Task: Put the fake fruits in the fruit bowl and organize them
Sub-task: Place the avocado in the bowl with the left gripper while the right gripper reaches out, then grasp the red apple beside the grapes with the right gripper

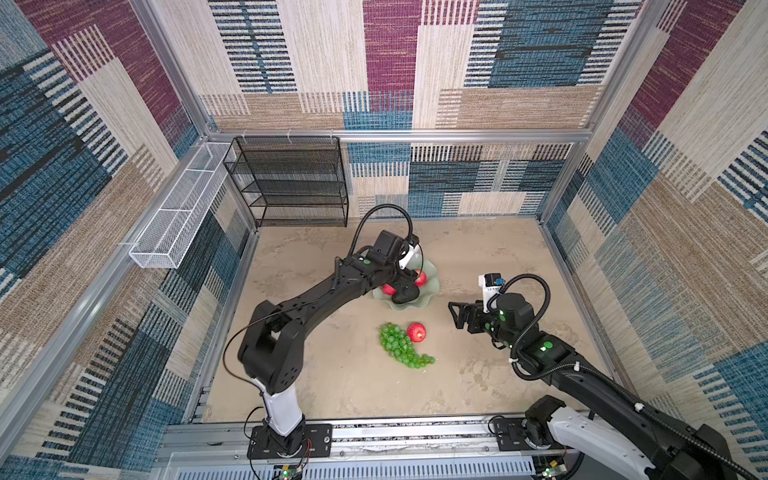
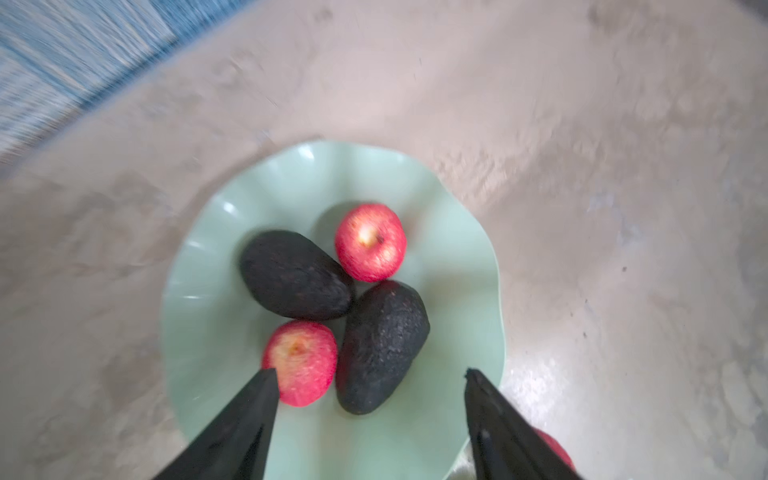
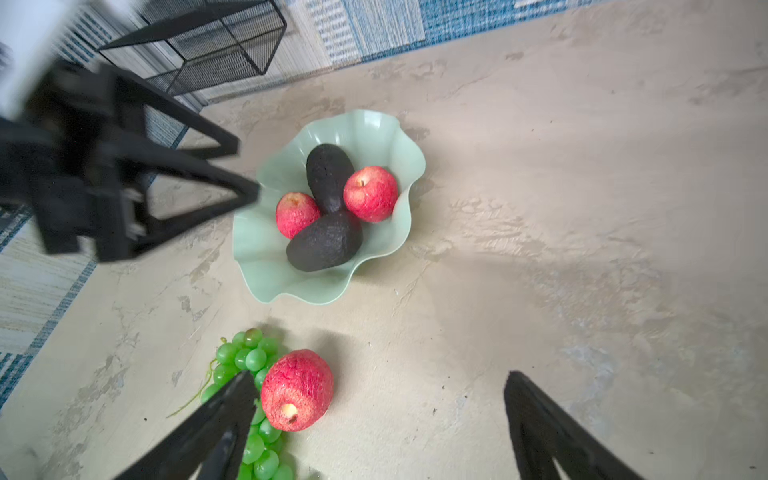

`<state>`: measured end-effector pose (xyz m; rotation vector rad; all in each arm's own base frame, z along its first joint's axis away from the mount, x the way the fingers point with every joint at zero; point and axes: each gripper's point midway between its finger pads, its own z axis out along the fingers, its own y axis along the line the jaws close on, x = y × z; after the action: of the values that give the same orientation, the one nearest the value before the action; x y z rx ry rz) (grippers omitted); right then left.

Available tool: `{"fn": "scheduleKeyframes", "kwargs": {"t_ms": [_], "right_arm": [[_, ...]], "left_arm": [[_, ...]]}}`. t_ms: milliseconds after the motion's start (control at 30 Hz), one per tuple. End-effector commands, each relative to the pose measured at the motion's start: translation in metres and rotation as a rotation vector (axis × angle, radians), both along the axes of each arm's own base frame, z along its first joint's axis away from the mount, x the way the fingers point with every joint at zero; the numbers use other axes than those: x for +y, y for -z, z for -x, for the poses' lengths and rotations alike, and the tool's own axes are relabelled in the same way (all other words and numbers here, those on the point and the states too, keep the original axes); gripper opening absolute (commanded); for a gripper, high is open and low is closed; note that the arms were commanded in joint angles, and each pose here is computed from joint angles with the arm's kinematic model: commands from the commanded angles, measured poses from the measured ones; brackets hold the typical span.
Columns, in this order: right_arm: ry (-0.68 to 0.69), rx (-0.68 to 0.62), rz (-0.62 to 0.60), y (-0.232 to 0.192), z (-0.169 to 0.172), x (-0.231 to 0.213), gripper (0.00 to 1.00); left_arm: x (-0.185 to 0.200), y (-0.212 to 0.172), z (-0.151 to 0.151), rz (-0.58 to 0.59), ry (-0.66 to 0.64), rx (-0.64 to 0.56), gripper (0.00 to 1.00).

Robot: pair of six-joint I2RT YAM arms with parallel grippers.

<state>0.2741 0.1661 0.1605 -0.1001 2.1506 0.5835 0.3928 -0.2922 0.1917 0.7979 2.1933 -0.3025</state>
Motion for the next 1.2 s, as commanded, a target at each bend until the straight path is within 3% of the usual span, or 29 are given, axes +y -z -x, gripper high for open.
{"fn": "scheduleKeyframes", "kwargs": {"t_ms": [0,133,267,400,633,867,1167], "right_arm": [[-0.063,0.013,-0.043,0.003,0.004,0.024,0.93],[-0.093,0.071,-0.005,0.022,0.012,0.053,0.93],[-0.139,0.127,-0.015,0.043,0.018,0.082,0.93],[-0.148,0.155,-0.002,0.057,0.014,0.097,0.93],[-0.124,0.203,0.021,0.082,0.005,0.106,0.87],[-0.103,0.228,0.024,0.1,0.0,0.111,0.82],[-0.077,0.234,0.05,0.104,0.007,0.096,0.52]], "left_arm": [[0.033,-0.065,-0.014,0.15,-0.222,-0.216,0.75],[0.092,-0.087,0.02,0.31,-0.419,-0.315,0.81],[0.13,-0.052,0.061,0.435,-0.532,-0.245,0.83],[0.16,-0.019,0.094,0.485,-0.646,-0.164,0.84],[0.196,0.012,0.135,0.541,-0.743,-0.127,0.84],[0.205,0.021,0.157,0.57,-0.738,-0.095,0.85],[0.208,0.021,0.159,0.604,-0.75,-0.112,0.85]]}}
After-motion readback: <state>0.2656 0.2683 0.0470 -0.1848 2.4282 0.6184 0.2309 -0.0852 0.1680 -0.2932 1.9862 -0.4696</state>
